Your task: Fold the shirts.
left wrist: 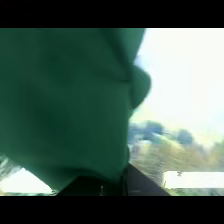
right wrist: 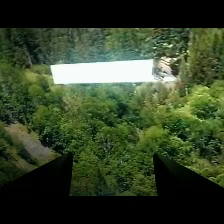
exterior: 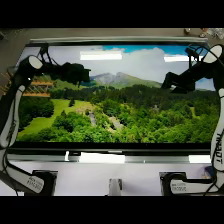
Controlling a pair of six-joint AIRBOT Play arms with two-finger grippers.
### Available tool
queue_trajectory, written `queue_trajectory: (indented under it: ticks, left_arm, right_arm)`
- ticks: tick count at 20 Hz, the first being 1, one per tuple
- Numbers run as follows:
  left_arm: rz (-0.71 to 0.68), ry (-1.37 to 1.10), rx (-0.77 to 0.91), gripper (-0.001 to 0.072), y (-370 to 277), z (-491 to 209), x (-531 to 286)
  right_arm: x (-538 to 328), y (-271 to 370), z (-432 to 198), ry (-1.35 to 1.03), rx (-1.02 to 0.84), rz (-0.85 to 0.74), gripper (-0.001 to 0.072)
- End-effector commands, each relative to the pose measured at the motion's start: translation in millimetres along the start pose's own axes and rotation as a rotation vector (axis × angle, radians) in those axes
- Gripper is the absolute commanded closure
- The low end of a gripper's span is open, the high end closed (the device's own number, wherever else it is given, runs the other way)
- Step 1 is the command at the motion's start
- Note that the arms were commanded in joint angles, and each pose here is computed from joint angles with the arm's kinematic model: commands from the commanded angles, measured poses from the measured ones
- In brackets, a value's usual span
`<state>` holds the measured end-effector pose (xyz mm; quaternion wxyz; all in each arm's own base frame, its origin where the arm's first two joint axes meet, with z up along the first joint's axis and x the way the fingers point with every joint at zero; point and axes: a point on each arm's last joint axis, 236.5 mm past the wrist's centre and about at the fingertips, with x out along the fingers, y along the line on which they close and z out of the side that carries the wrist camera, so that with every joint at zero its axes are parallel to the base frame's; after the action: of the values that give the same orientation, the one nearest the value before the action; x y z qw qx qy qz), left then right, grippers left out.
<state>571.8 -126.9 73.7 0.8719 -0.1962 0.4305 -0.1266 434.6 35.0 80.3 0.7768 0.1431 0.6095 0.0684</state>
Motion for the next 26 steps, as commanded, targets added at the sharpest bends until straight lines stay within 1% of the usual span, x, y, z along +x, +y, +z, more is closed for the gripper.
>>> queue_trajectory:
  ticks: [1,4,6,8,10,12,15,16,17,18,20,22,23,25,26]
  left_arm:
    - [-0.150,-0.222,0.354,0.0670,-132,25,-118]
    - [-0.305,-0.365,0.477,0.0670,-225,8,-219]
    - [-0.364,-0.343,0.521,0.0669,-260,-22,-238]
    - [-0.381,-0.244,0.519,0.0670,-277,-58,-217]
    - [-0.381,-0.102,0.527,0.0669,-285,-111,-169]
    - [-0.352,0.072,0.492,0.0669,-278,-174,-109]
    - [-0.315,0.332,0.381,0.0668,-268,-274,-38]
    - [-0.323,0.407,0.357,0.0618,-271,-302,-24]
    - [-0.327,0.475,0.335,0.0317,-273,-324,-16]
    - [-0.319,0.518,0.329,-0.0013,-270,-332,-13]
    - [-0.275,0.519,0.386,-0.0013,-251,-304,-18]
    - [-0.153,0.457,0.427,-0.0013,-206,-237,-32]
    - [-0.087,0.414,0.422,-0.0013,-181,-202,-41]
    - [0.006,0.361,0.342,-0.0013,-128,-150,-58]
    - [0.046,0.368,0.290,-0.0013,-101,-137,-63]
  right_arm:
    - [-18,25,1,-0.045,-0.064,0.082,0.0209]
    - [-74,28,15,-0.241,-0.081,0.029,0.0210]
    - [-128,27,13,-0.389,-0.057,-0.023,0.0210]
    - [-177,31,-3,-0.501,-0.048,-0.049,0.0210]
    - [-210,36,-26,-0.554,-0.067,-0.065,0.0211]
    - [-222,34,-49,-0.542,-0.073,-0.085,0.0212]
    - [-211,29,-68,-0.451,-0.063,-0.100,0.0213]
    - [-205,27,-68,-0.436,-0.059,-0.101,0.0213]
    - [-197,25,-67,-0.421,-0.053,-0.102,0.0213]
    - [-186,21,-67,-0.396,-0.046,-0.103,0.0213]
    - [-160,13,-69,-0.327,-0.029,-0.108,0.0212]
    - [-127,5,-77,-0.230,-0.011,-0.105,0.0211]
    - [-109,1,-82,-0.184,0.001,-0.104,0.0210]
    - [-72,-3,-91,-0.106,0.015,-0.079,0.0205]
    - [-52,-2,-97,-0.070,0.021,-0.046,0.0134]
